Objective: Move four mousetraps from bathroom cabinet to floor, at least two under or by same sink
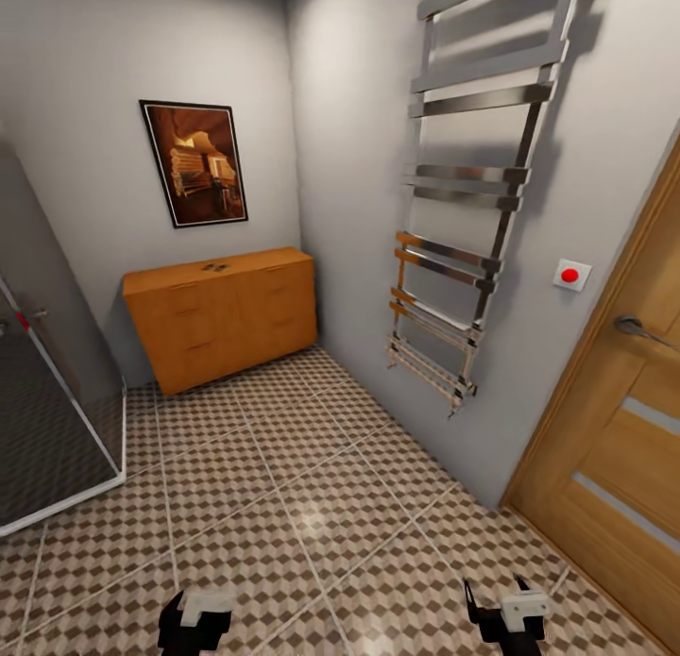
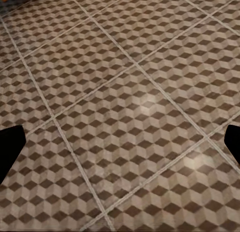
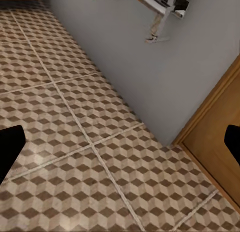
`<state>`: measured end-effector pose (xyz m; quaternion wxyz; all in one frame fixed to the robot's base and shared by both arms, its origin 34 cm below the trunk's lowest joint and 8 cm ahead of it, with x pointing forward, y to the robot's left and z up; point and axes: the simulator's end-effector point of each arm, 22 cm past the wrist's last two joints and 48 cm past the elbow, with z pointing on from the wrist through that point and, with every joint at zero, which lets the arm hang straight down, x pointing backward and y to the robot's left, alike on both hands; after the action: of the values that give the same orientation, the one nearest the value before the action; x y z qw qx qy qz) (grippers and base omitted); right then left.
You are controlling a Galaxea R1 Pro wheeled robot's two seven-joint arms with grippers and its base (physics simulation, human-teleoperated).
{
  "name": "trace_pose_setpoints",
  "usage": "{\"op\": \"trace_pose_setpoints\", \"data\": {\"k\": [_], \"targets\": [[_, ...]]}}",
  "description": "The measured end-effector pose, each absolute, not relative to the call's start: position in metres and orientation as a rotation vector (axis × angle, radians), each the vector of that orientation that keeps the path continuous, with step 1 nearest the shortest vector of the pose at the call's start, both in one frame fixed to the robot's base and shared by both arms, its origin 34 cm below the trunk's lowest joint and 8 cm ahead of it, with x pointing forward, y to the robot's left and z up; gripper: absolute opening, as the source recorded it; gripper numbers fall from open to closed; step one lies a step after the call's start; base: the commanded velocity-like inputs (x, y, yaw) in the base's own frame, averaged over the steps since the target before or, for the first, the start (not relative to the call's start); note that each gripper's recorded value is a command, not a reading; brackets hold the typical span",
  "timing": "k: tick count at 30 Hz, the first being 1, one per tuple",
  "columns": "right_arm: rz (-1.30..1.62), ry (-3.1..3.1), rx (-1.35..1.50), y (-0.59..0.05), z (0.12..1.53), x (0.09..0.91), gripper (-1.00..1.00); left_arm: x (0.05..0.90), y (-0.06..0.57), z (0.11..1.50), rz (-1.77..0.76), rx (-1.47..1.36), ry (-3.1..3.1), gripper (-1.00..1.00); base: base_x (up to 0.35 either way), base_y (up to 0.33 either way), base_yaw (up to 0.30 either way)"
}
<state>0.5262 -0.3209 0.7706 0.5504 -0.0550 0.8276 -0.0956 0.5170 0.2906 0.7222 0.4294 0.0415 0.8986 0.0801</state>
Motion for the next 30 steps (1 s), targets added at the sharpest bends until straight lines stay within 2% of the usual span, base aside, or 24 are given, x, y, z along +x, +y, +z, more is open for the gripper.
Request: {"op": "trace_pose_setpoints", "data": {"k": [7,18,27,30], "targets": [[-0.225,1.958,-0.13,-0.32,0.771,0.526,1.0,0.517,0.291,0.722,0.2,0.104,2.243,1.0,0.058,0.0,0.288],[-0.225,1.957,-0.13,-0.32,0.771,0.526,1.0,0.517,0.291,0.723,0.2,0.103,2.242,1.0,0.31,0.0,0.283],[-0.227,1.956,-0.13,-0.322,0.771,0.526,1.0,0.517,0.29,0.723,0.2,0.104,2.242,1.0,0.341,0.0,0.049],[-0.211,1.964,-0.129,-0.313,0.767,0.519,1.0,0.506,0.305,0.718,0.226,0.075,2.254,1.0,0.0,0.0,0.0]]}}
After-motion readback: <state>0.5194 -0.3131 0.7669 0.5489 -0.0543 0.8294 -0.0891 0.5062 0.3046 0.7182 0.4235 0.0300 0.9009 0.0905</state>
